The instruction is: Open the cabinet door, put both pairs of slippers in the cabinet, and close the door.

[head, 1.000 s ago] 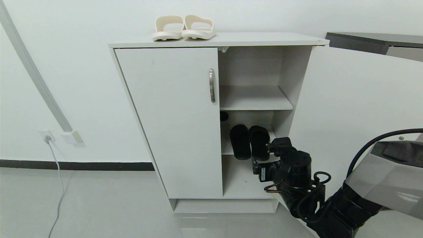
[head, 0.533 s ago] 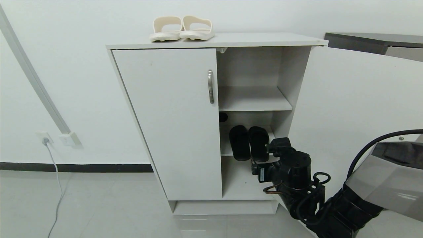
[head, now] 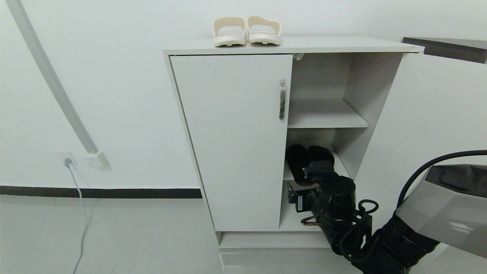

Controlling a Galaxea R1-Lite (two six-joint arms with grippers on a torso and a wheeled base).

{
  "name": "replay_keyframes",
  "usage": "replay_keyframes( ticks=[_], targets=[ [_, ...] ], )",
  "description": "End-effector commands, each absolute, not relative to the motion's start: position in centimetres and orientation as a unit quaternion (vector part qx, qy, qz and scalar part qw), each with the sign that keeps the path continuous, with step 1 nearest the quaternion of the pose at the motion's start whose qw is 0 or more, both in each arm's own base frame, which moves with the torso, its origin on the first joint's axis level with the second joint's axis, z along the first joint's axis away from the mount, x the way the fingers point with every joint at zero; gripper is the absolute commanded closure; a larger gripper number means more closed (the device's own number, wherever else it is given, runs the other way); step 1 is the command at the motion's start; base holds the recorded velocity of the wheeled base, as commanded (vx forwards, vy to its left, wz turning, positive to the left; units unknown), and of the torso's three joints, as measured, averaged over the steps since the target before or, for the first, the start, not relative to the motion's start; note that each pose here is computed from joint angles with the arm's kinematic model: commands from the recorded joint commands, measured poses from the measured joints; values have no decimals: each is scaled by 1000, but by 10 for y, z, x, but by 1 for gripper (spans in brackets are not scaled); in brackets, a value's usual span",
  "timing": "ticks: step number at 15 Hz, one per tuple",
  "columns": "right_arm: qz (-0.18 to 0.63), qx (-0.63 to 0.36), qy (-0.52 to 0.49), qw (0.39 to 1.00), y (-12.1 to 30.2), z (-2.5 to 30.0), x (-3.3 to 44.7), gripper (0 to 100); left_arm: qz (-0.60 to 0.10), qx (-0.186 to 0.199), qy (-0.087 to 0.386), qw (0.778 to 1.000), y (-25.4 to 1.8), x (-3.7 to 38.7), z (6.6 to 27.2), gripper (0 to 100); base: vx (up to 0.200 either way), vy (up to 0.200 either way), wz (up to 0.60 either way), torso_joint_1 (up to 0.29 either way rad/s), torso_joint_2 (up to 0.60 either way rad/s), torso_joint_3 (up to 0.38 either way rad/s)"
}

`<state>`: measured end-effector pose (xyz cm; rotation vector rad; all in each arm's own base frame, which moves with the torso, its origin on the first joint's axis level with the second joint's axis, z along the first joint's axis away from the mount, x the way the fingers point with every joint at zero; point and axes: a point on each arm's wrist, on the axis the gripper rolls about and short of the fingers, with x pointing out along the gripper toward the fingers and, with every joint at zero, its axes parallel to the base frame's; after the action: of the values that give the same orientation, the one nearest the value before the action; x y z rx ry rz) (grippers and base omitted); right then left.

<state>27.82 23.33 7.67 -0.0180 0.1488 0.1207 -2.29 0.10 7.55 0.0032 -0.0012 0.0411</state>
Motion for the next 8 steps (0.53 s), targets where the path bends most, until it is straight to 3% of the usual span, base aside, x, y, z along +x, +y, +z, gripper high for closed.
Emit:
replay_keyframes(
  ticks=[1, 3, 8],
  targets=[
    [60, -10, 74, 995, 233, 76, 278, 0, 21, 2, 0, 1000, 1, -23, 75, 100, 0, 200, 0, 7, -2, 2],
    [61, -8, 72, 996, 234, 77, 278, 0, 21, 2, 0, 1000, 1, -23, 75, 100, 0, 200, 0, 0, 2, 7],
    [67, -17, 52, 996, 236, 78, 278, 0, 21, 2, 0, 1000, 1, -23, 75, 100, 0, 0, 0, 0, 0, 0]
  ],
)
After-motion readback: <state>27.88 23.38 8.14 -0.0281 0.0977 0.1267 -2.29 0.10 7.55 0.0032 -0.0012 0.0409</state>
